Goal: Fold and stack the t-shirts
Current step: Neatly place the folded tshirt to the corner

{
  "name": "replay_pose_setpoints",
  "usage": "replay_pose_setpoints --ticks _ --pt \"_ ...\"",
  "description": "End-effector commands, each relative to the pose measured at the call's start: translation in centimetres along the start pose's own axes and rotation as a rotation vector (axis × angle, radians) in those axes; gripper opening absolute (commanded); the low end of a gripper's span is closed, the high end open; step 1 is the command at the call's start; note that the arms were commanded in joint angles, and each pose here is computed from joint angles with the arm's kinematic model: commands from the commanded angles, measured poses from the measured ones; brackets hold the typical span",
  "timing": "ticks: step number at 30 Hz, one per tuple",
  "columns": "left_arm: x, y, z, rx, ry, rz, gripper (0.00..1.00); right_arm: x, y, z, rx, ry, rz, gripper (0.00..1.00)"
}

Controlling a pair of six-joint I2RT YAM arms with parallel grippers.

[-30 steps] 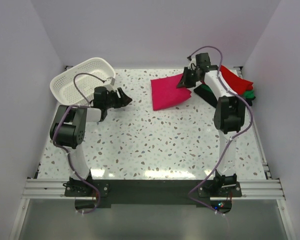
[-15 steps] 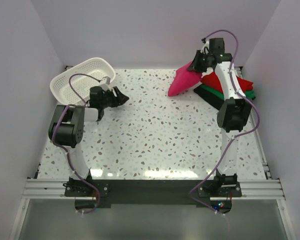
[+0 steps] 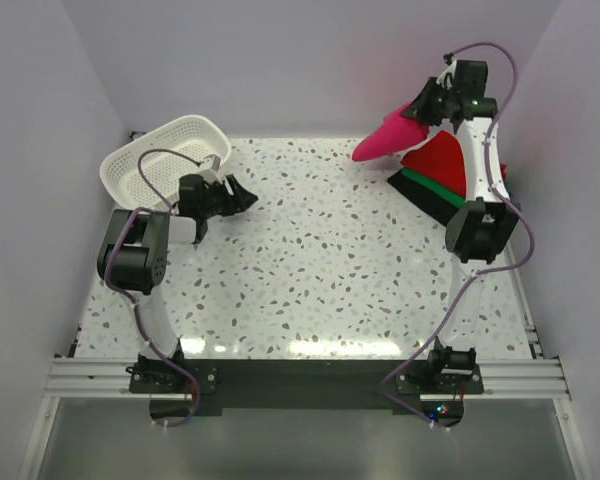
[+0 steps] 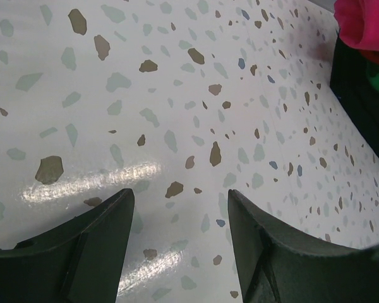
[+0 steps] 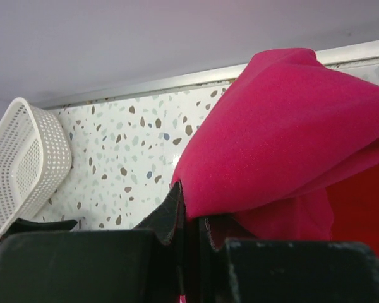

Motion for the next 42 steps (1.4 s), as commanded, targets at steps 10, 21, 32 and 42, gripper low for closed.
replay_pose_setpoints --ticks 10,21,32,42 --pt "1.3 -0.9 -1.3 -0.012 -0.064 0.035 0.66 8.1 0.4 -9.0 0.004 -0.294 -0.193 0.0" --pt "1.3 -1.0 -1.3 -0.006 -0.063 0.029 0.66 9.3 -3.0 -10.0 -0.019 -0.298 -0.208 0.0" --pt "1.9 -1.6 -1.7 -0.01 -0.078 0.042 0.66 10.4 -6.5 -8.3 -0.023 -0.233 -0.123 0.0" --pt "1.9 -1.6 -1.7 -0.01 -0.08 0.047 0.66 11.7 -8.8 -6.5 -0.04 -0.199 -0.001 0.0"
Point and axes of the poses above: each gripper's point midway between its finger pads, its own x axis back along the fingers, its own y axis along the line the jaws close on, z = x × y, the point moved 7 cm from there along x, back along the fingers, and after that the axes turned 3 degrees about -x, right-handed, at the moved point
